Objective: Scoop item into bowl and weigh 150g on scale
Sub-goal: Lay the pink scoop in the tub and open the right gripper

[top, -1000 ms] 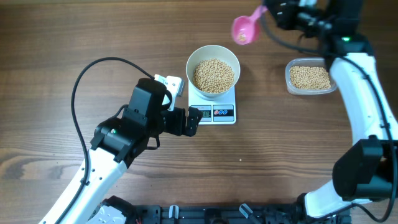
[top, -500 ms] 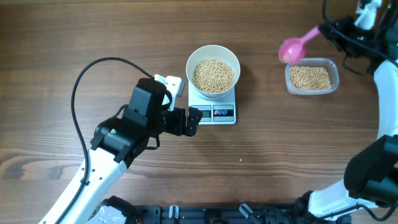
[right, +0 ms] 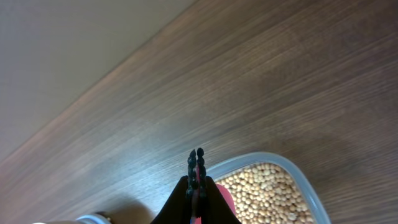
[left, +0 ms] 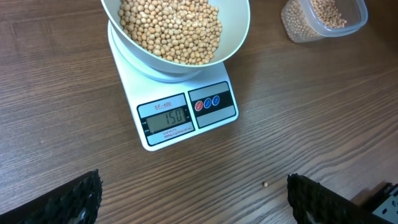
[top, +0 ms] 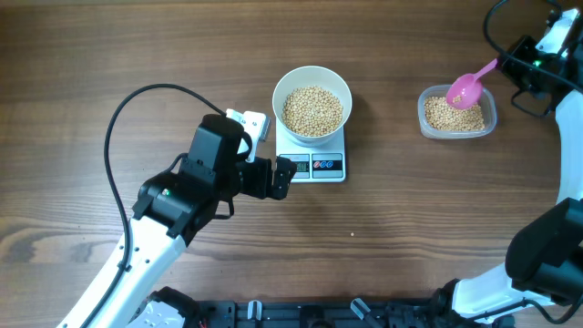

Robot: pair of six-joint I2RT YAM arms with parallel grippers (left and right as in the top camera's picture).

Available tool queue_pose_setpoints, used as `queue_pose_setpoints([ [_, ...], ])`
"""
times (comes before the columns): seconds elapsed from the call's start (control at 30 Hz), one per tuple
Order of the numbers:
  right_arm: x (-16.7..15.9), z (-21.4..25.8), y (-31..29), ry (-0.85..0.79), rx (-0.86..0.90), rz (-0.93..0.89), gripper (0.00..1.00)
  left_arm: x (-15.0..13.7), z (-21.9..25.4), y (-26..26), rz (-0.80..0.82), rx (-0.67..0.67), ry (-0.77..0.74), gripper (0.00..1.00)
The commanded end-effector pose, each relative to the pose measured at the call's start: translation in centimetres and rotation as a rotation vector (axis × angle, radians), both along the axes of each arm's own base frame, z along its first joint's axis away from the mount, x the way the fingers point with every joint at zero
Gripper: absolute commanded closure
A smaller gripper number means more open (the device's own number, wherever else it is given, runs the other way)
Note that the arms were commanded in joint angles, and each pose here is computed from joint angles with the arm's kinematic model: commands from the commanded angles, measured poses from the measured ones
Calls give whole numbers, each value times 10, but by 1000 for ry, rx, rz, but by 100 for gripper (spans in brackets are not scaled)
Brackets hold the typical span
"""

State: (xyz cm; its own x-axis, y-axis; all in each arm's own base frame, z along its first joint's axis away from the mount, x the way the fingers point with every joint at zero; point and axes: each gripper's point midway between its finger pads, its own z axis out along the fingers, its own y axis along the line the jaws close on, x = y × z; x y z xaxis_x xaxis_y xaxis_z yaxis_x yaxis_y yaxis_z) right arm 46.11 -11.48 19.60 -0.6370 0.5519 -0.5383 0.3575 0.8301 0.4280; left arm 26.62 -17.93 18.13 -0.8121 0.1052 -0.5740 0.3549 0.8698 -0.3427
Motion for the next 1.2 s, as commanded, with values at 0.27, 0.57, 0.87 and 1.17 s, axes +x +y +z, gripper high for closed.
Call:
queue_pose_setpoints([
  [0.27,-5,-35,2,113,13,-11,95,0,-1,-2,-8,4,-1,0],
  [0.57,-6,-36,2,117,15,-11,66,0,-1,-2,-8,4,-1,0],
  [0.87,-4,-35,2,126,137,-158,11,0,-1,-2,-8,4,-1,0],
  [1.17,12,-2,-4,6,312,-369,0,0,-1,-2,-8,4,-1,0],
])
